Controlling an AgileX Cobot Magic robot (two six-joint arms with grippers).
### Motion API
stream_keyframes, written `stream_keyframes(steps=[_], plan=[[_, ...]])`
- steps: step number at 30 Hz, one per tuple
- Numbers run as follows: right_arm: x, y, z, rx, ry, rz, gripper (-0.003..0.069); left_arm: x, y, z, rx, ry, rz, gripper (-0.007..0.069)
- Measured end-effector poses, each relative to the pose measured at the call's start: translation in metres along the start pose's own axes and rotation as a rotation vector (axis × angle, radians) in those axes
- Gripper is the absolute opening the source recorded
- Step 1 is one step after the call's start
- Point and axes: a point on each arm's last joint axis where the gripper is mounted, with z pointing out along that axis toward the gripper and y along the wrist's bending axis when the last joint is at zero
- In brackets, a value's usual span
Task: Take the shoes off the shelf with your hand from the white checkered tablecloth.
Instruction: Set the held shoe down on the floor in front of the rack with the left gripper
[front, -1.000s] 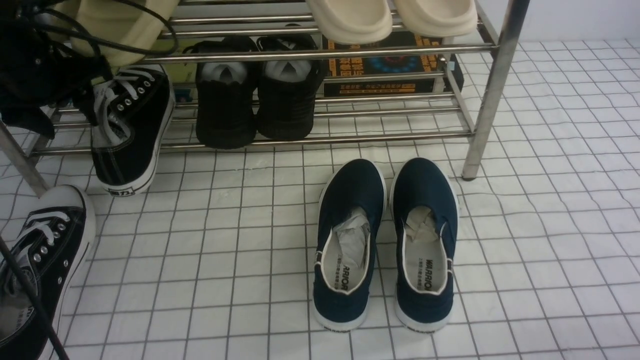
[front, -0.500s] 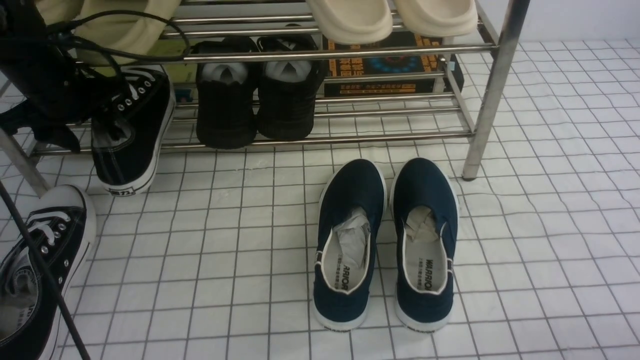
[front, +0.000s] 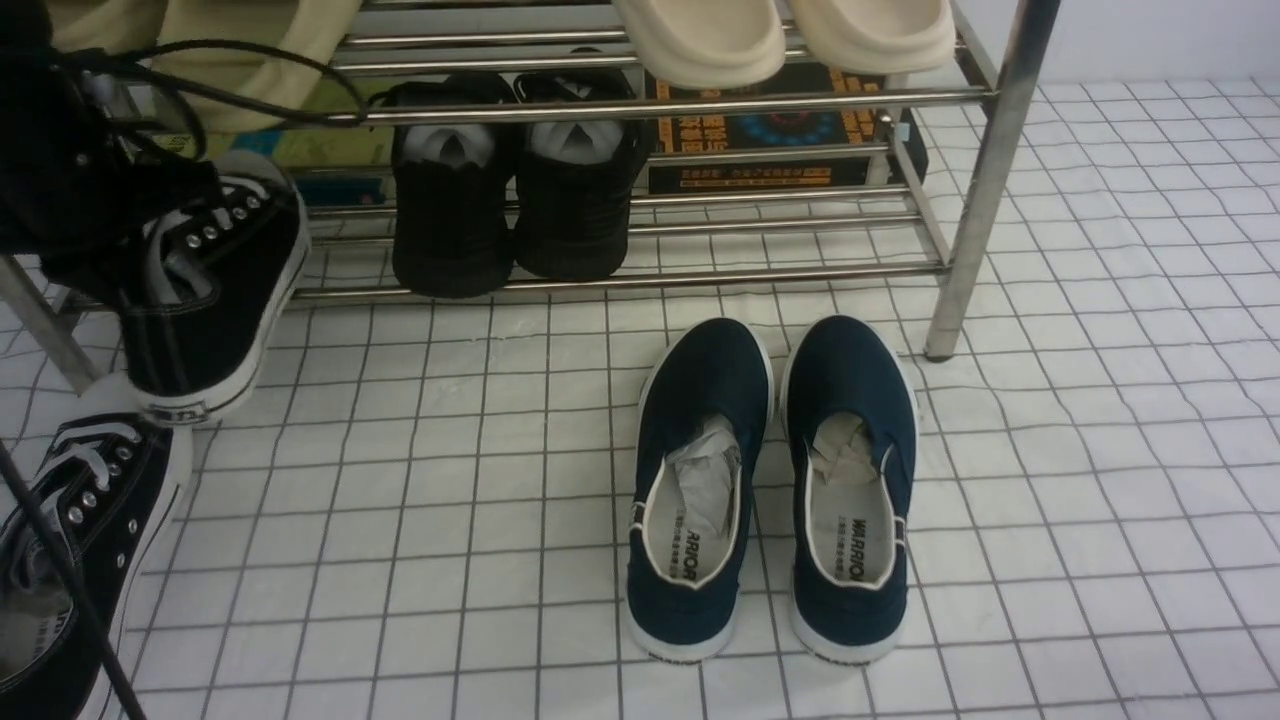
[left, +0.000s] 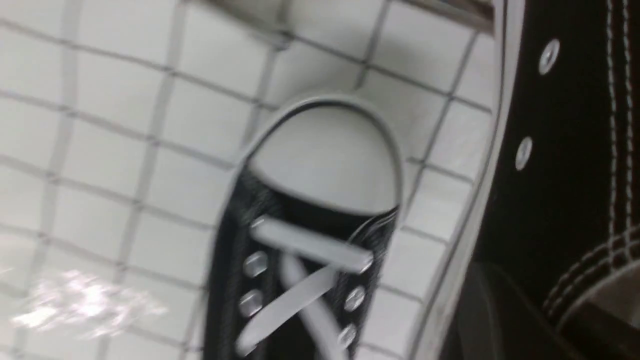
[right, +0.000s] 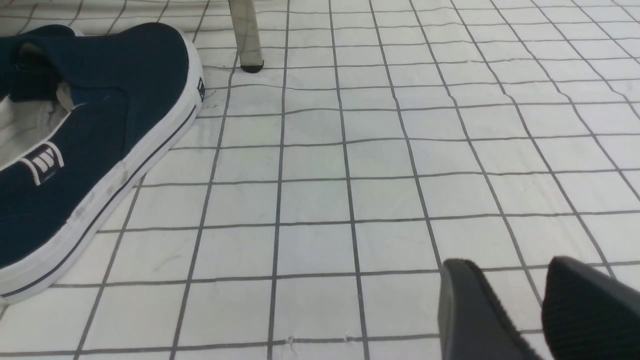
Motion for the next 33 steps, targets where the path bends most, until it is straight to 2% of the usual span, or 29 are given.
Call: stream_keyframes(steps=[4, 6, 10, 13, 21, 33], plan=[[0.0, 0.0, 0.0, 0.0, 0.0, 0.0, 0.0239, 0.008, 0.008, -0.04, 0.004, -0.074, -0.004, 0.0011], [0.0, 0.0, 0.0, 0.0, 0.0, 0.0, 0.0239, 0.014, 0.01, -0.06, 0.046, -0.109, -0.019, 0.0011], [0.0, 0.0, 0.0, 0.0, 0.0, 0.0, 0.0239, 0.029, 0.01, -0.076, 0.105, -0.111, -0.035, 0.0012], [0.0, 0.0, 0.0, 0.0, 0.0, 0.0, 0.0239, 0.051, 0.014, -0.075, 0.111, -0.071, -0.034, 0.0012], [0.0, 0.0, 0.0, 0.0, 0.0, 0.0, 0.0239, 0.118, 0.025, -0.023, 0.072, 0.145, -0.01, 0.0013], [0.0, 0.0, 0.0, 0.0, 0.0, 0.0, 0.0239, 0.161, 0.026, 0.04, 0.114, 0.136, 0.026, 0.0017]])
